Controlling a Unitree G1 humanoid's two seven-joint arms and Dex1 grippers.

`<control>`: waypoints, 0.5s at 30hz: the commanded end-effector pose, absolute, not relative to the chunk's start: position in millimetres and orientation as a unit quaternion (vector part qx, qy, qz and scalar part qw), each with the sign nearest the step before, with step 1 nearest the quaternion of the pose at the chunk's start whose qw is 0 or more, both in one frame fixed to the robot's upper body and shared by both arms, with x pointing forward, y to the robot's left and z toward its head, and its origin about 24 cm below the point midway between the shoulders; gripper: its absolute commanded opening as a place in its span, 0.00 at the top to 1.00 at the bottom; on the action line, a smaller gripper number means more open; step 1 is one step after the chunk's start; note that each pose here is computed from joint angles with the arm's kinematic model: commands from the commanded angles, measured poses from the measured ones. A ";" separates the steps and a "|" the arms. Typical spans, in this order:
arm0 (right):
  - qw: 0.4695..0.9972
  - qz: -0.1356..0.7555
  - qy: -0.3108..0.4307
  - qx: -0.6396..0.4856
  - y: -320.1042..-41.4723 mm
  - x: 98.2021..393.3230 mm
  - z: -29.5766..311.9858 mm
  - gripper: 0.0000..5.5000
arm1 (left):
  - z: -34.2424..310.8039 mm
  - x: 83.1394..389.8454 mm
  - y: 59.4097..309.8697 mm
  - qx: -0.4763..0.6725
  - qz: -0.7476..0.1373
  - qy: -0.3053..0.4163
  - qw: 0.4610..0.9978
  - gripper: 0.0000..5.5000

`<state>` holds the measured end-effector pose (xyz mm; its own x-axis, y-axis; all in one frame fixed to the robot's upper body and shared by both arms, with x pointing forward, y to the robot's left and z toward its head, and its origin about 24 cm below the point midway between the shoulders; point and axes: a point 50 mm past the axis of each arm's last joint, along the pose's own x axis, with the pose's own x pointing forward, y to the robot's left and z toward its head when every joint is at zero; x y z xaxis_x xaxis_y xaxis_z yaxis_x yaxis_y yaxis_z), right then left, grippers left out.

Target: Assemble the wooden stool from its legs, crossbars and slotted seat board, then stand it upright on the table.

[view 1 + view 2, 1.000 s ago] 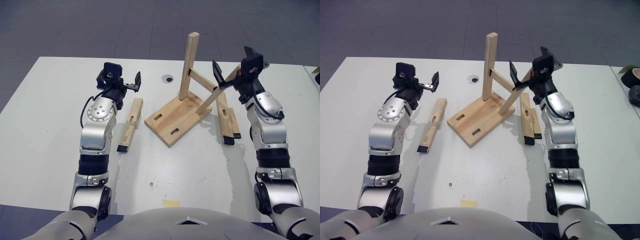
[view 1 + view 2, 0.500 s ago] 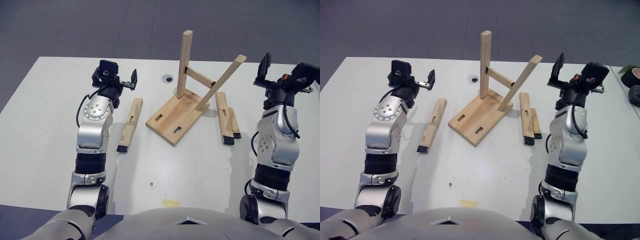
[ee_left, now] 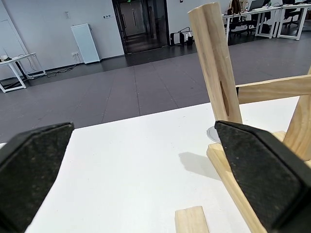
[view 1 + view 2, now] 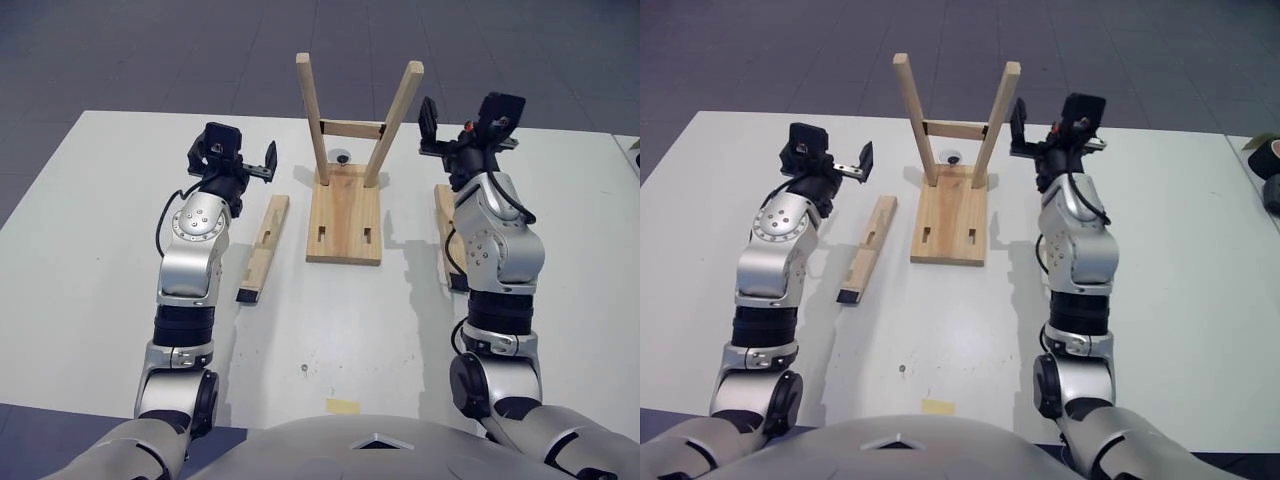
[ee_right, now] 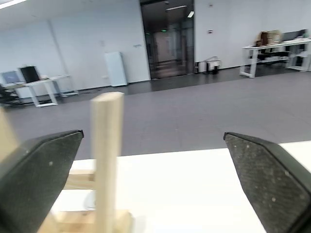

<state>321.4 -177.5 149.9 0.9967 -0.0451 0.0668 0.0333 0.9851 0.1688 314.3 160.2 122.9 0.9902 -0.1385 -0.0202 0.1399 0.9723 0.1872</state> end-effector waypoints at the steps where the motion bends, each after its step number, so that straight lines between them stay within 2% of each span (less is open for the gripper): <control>1: 0.999 0.019 0.008 0.031 -186.7 303.8 130.7 0.02 | 110.2 305.2 159.8 0.112 -0.075 0.027 0.990 0.02; 3: 0.996 0.074 0.050 0.009 -183.1 293.6 114.7 0.02 | 108.0 303.9 159.1 0.116 -0.080 0.031 0.990 0.02; 4: 0.996 0.068 0.063 0.020 -189.3 290.5 108.6 0.02 | 105.5 304.1 156.2 0.129 -0.093 0.036 0.987 0.02; 9: 0.995 -0.038 0.092 -0.025 -241.0 288.7 89.3 0.02 | 87.5 300.1 133.4 0.204 -0.189 0.054 0.959 0.02; 11: 0.994 -0.018 0.098 -0.035 -236.7 290.4 84.6 0.02 | 79.9 298.3 130.2 0.232 -0.215 0.061 0.947 0.02; 15: 0.987 0.077 0.131 -0.056 -202.2 288.5 58.4 0.02 | 59.5 306.4 128.7 0.262 -0.207 0.076 0.939 0.02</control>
